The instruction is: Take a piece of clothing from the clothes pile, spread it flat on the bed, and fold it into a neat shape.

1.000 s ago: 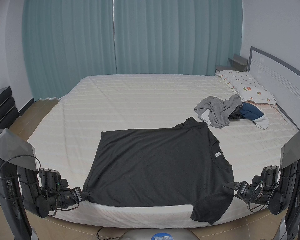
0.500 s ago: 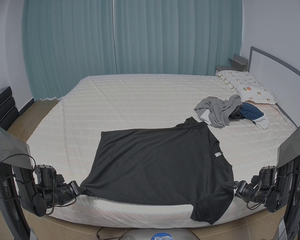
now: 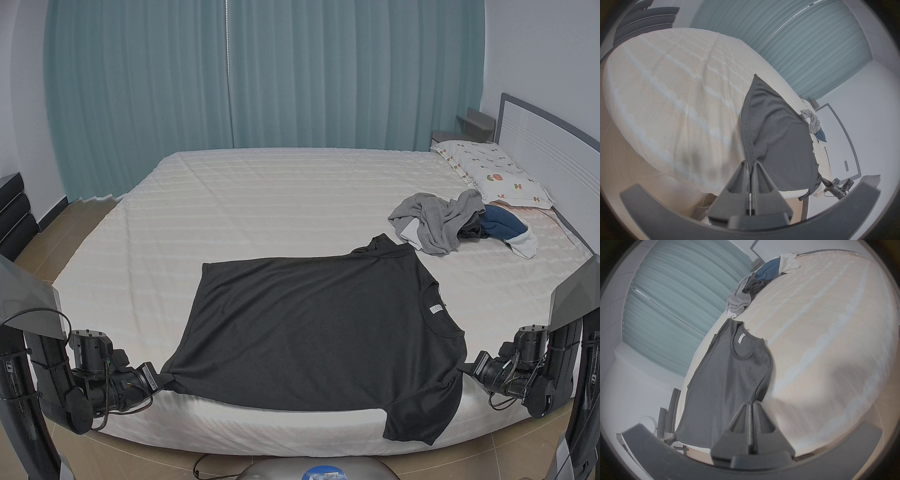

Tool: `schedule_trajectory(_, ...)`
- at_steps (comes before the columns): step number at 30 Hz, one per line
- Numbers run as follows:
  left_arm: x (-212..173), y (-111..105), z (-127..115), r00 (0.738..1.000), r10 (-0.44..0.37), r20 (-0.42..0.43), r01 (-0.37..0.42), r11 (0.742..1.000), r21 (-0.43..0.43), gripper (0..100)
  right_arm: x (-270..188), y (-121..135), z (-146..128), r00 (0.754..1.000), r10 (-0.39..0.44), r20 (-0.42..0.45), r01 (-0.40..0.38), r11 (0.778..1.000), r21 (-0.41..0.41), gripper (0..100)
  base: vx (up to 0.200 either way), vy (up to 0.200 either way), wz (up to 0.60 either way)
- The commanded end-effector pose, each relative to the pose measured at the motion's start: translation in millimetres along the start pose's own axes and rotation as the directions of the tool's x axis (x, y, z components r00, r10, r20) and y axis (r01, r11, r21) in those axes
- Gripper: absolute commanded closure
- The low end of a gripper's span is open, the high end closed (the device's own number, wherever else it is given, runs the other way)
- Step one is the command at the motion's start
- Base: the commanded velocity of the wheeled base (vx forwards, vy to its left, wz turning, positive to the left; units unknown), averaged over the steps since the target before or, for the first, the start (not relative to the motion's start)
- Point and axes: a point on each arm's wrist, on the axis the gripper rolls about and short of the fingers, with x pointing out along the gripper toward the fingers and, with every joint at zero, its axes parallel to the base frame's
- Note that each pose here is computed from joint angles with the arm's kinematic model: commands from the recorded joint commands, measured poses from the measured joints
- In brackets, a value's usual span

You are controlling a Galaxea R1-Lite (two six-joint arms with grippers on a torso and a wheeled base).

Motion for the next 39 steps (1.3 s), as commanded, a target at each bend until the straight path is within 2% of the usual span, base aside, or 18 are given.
schedule_trajectory(1, 0, 1, -1, 1.000, 0.004, -0.007, -0.004, 1.000, -0.001, 100, 16, 2, 13, 0.999, 0.027, 0.042, -0.027, 1.000, -0.012, 100, 0.000, 0.000, 0.00)
schedule_trajectory(8, 1, 0, 0, 1.000, -0.001, -0.003, 0.001, 1.000, 0.001, 100, 29, -9, 37, 0.995, 0.011, 0.097, -0.012, 1.000, 0.014, 100, 0.000, 0.000, 0.00)
schedule_trajectory(16, 3, 2, -1, 1.000, 0.003, -0.009, -0.003, 1.000, -0.004, 100, 37, -13, 36, 0.996, 0.015, 0.088, -0.016, 1.000, 0.014, 100, 0.000, 0.000, 0.00)
schedule_trajectory(17, 3, 2, -1, 1.000, 0.003, -0.009, -0.003, 1.000, -0.004, 100, 37, -13, 36, 0.996, 0.015, 0.088, -0.016, 1.000, 0.014, 0, 0.000, 0.000, 0.00)
schedule_trajectory(26, 6, 3, -2, 1.000, 0.008, -0.017, -0.008, 1.000, -0.008, 100, 18, -10, 32, 0.995, 0.028, 0.099, -0.029, 1.000, 0.012, 0, 0.000, 0.000, 0.00)
schedule_trajectory(31, 6, 3, -2, 1.000, 0.006, -0.018, -0.007, 1.000, -0.008, 100, -4, -6, 21, 0.998, 0.046, 0.032, -0.046, 0.999, 0.002, 0, 0.000, 0.000, 0.00)
schedule_trajectory(33, 6, 3, -1, 1.000, 0.005, -0.014, -0.006, 1.000, -0.008, 100, -18, -14, 8, 0.999, 0.029, -0.045, -0.032, 0.997, -0.068, 0, 0.000, 0.000, 0.00)
schedule_trajectory(36, 6, 3, -1, 1.000, 0.005, -0.014, -0.006, 1.000, -0.010, 100, -23, -18, -3, 0.991, 0.046, -0.125, -0.058, 0.993, -0.098, 0, 0.000, 0.000, 0.00)
schedule_trajectory(39, 5, 3, -2, 1.000, 0.006, -0.015, -0.006, 1.000, -0.007, 100, -21, -17, -6, 0.989, 0.068, -0.133, -0.083, 0.990, -0.111, 0, 0.000, 0.000, 0.00)
